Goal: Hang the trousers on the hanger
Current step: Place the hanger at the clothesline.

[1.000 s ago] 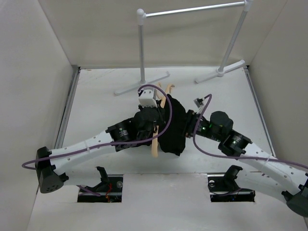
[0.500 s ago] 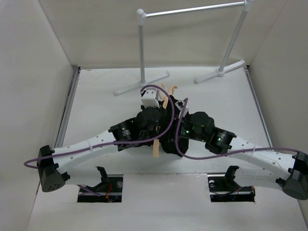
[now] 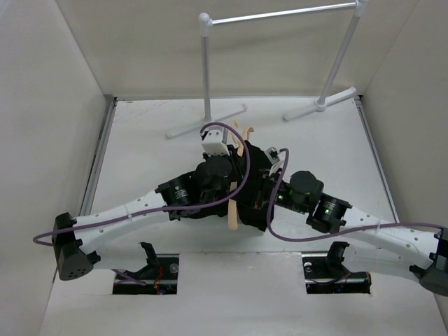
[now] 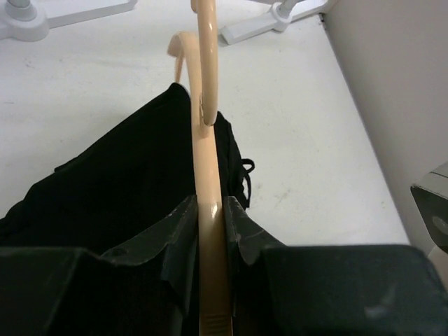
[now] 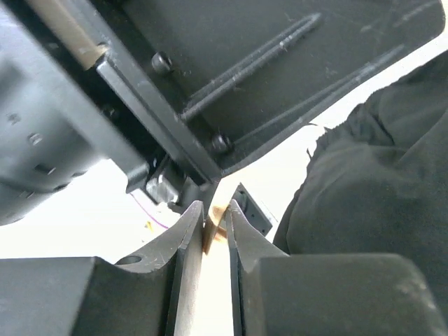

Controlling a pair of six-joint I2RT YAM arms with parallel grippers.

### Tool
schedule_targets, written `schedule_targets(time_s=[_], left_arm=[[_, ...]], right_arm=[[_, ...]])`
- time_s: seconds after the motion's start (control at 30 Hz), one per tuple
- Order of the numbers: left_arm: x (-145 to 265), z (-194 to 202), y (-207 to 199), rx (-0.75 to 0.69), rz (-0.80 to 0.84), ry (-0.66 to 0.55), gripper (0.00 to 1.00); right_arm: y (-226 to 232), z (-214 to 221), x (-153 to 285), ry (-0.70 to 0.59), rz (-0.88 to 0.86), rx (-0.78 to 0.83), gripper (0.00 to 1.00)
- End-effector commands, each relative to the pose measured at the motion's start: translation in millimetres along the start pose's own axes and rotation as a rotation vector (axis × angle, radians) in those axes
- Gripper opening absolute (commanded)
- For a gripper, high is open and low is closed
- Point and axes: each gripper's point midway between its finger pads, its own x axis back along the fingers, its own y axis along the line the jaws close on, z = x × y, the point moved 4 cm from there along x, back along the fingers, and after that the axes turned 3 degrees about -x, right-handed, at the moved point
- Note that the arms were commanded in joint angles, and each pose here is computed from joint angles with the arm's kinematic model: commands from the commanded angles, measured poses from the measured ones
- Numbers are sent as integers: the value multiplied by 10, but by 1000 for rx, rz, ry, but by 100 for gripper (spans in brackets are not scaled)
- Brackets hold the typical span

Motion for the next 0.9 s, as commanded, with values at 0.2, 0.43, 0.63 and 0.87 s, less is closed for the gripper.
schedule_targets(time_s=[0.2,0.43,0.63,0.87], left_arm=[[275,-616,-128,167,98,-150,50],[520,-868,-76,214,148,-193,65],[674,-800,372,232,21,-185,65],[606,-60,1252,329,-247,24,65]], right_arm=[[220,-488,241,-184,-120,14,0],[207,-908,326,-259,-119,67,0],[391,-1596,425,-361,-142,180,0],[471,-2521,436,-465,-130,290,0]])
